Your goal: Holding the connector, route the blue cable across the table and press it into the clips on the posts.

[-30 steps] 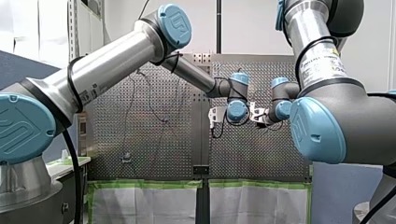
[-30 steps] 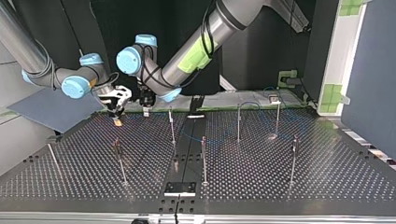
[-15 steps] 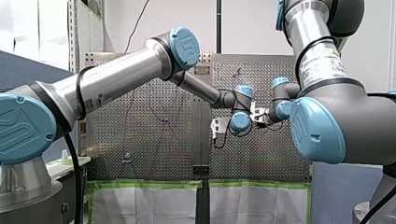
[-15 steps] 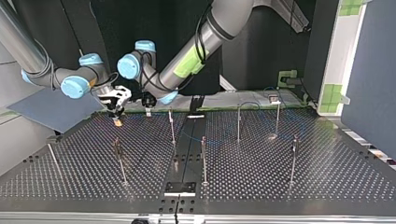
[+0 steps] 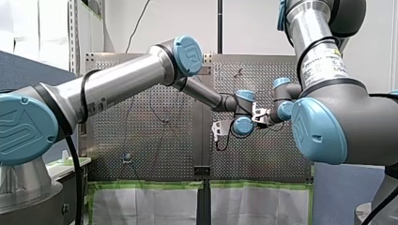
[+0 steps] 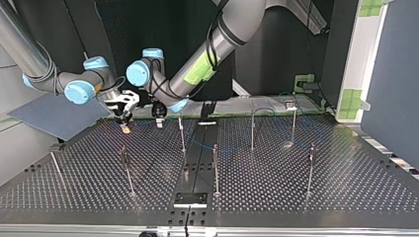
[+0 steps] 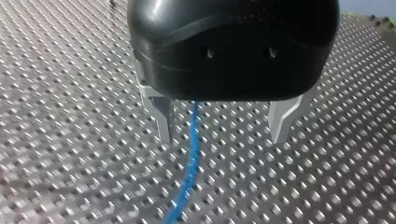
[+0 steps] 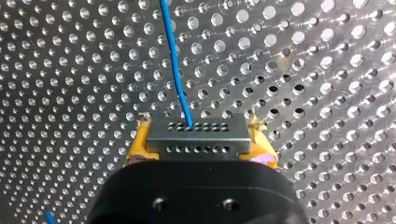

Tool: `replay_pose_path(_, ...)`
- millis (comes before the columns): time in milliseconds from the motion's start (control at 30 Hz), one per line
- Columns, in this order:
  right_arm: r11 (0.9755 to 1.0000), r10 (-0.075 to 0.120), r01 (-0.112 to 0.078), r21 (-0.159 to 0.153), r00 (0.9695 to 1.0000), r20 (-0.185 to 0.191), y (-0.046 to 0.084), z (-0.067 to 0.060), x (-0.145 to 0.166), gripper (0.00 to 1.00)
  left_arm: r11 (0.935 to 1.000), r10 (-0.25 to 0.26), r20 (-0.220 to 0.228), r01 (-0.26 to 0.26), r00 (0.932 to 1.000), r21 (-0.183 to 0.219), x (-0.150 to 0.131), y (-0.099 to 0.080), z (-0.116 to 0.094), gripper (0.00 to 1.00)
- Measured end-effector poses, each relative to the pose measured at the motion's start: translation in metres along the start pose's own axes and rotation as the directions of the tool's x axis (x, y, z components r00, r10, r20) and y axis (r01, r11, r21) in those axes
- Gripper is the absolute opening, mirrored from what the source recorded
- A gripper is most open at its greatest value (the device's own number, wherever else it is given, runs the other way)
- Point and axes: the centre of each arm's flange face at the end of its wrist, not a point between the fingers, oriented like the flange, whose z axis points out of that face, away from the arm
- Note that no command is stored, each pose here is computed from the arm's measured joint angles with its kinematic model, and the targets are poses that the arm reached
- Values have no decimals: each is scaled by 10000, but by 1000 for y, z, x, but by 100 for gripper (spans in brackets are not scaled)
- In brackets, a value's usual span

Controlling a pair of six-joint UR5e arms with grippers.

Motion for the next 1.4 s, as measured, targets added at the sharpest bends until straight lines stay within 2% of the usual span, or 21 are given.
replay_pose_path(200, 10000, 14, -14, 23, 10000, -7, 0, 0, 0, 0, 9995, -151, 145, 155, 9998, -291, -2, 7, 14, 100)
replay_pose_path(367, 10000, 24, -24, 25, 10000, -10, 0, 0, 0, 0, 9992, -133, 110, 137, 9999, -382, -4, 9, 15, 100)
replay_pose_path(400, 10000, 24, -24, 24, 10000, -10, 0, 0, 0, 0, 9992, -125, 95, 128, 9999, -381, -4, 9, 14, 94)
replay_pose_path(433, 10000, 26, -26, 25, 10000, -8, 0, 0, 0, 0, 9992, -116, 82, 119, 9999, -379, -3, 8, 14, 94)
replay_pose_path(467, 10000, 26, -26, 25, 10000, -8, 0, 0, 0, 0, 9992, -105, 67, 107, 9999, -375, -2, 8, 13, 76)
replay_pose_path(500, 10000, 25, -25, 26, 10000, -9, 0, 0, 0, 0, 9993, -85, 47, 87, 10000, -375, -1, 8, 11, 64)
replay_pose_path(533, 10000, 24, -24, 25, 10000, -11, 0, 0, 1, 0, 9992, -68, 33, 70, 10000, -382, 0, 7, 10, 64)
replay_pose_path(567, 10000, 24, -24, 26, 10000, -13, 0, 0, 1, 0, 9992, -45, 16, 45, 10000, -402, 1, 7, 9, 45)
replay_pose_path(600, 10000, 24, -24, 25, 10000, -12, 0, 0, 1, 0, 9991, -25, 4, 25, 10000, -419, 3, 8, 8, 32)
replay_pose_path(633, 10000, 23, -23, 25, 10000, -13, 0, 0, 1, 0, 9990, -5, -8, 5, 10000, -438, 4, 8, 7, 32)
replay_pose_path(667, 10000, 22, -22, 26, 10000, -18, 0, 0, 1, 0, 9989, 15, -18, -16, 10000, -460, 5, 9, 7, 19)
replay_pose_path(700, 10000, 20, -20, 26, 10000, -25, 0, 0, 1, 0, 9989, 26, -23, -27, 10000, -476, 6, 9, 7, 2)
replay_pose_path(1033, 10000, -3, 3, 59, 10000, -50, -3, -1, 4, 0, 9986, -99, 59, 102, 9999, -517, 3, 9, 9, 2)
replay_pose_path(1267, 9999, -23, 24, 113, 10000, -70, -7, -2, 7, 0, 9971, -463, 193, 473, 9987, -590, -20, 0, -2, 2)
replay_pose_path(1400, 9998, -27, 28, 186, 10000, -51, -11, -3, 10, 0, 9958, -696, 240, 710, 9973, -585, -36, 0, -10, 2)
